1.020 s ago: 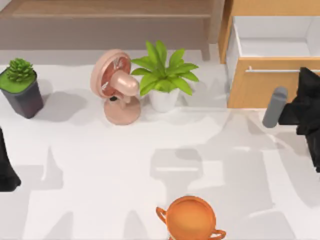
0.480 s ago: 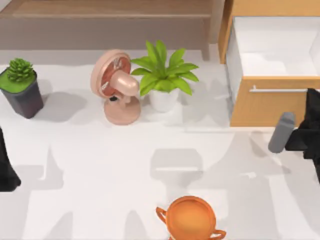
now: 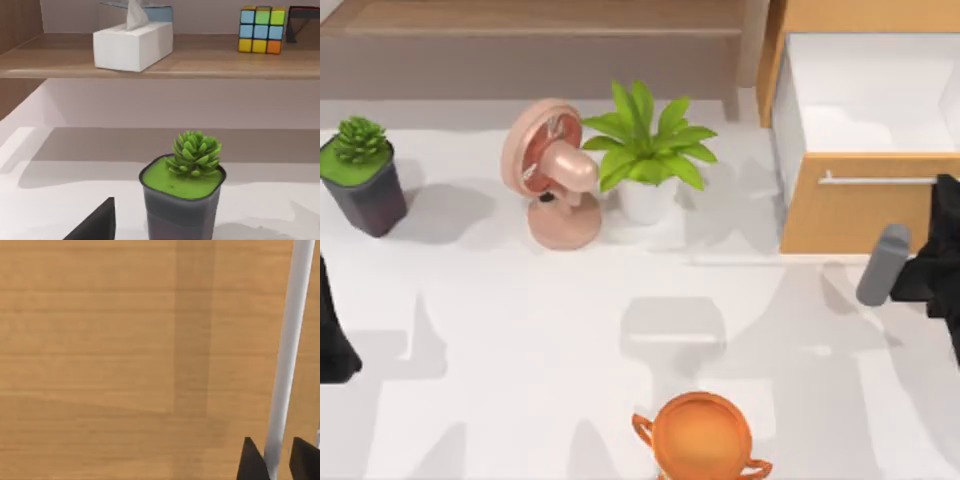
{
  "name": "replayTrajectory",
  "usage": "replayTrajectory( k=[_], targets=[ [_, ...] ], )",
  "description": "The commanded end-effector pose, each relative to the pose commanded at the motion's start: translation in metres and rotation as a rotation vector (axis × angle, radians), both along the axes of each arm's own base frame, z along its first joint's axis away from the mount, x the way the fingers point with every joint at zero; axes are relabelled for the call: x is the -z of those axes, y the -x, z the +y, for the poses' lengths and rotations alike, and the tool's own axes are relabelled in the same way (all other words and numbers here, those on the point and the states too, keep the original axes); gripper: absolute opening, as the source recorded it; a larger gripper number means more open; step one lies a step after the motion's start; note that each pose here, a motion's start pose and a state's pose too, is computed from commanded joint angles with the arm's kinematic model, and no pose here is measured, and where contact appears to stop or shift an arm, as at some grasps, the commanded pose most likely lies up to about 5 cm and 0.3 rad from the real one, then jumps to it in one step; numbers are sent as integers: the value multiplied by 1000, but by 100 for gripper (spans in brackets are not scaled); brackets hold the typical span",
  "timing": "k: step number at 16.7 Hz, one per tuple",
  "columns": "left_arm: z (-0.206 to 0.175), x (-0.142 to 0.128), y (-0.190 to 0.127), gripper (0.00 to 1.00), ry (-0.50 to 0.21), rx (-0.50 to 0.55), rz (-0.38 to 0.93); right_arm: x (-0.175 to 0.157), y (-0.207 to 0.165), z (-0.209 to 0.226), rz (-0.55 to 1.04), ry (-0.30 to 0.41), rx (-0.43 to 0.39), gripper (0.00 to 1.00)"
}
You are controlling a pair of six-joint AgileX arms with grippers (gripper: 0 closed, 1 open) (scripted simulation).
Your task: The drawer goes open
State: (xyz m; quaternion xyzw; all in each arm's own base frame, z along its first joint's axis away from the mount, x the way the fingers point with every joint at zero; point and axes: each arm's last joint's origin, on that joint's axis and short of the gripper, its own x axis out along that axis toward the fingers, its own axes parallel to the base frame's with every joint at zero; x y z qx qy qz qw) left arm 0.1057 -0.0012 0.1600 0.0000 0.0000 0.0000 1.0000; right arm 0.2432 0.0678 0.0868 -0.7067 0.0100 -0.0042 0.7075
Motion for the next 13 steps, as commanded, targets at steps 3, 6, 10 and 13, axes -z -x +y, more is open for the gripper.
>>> replayTrajectory(
  k=[3,6,10,13],
  targets=[
    [0,0,0,100,0,0,0,0,0,0,0,0,0,68],
    [0,0,0,100,0,0,0,0,0,0,0,0,0,90],
    [0,0,0,100,0,0,0,0,0,0,0,0,0,100],
    [0,0,0,100,0,0,0,0,0,0,0,0,0,100]
  ],
)
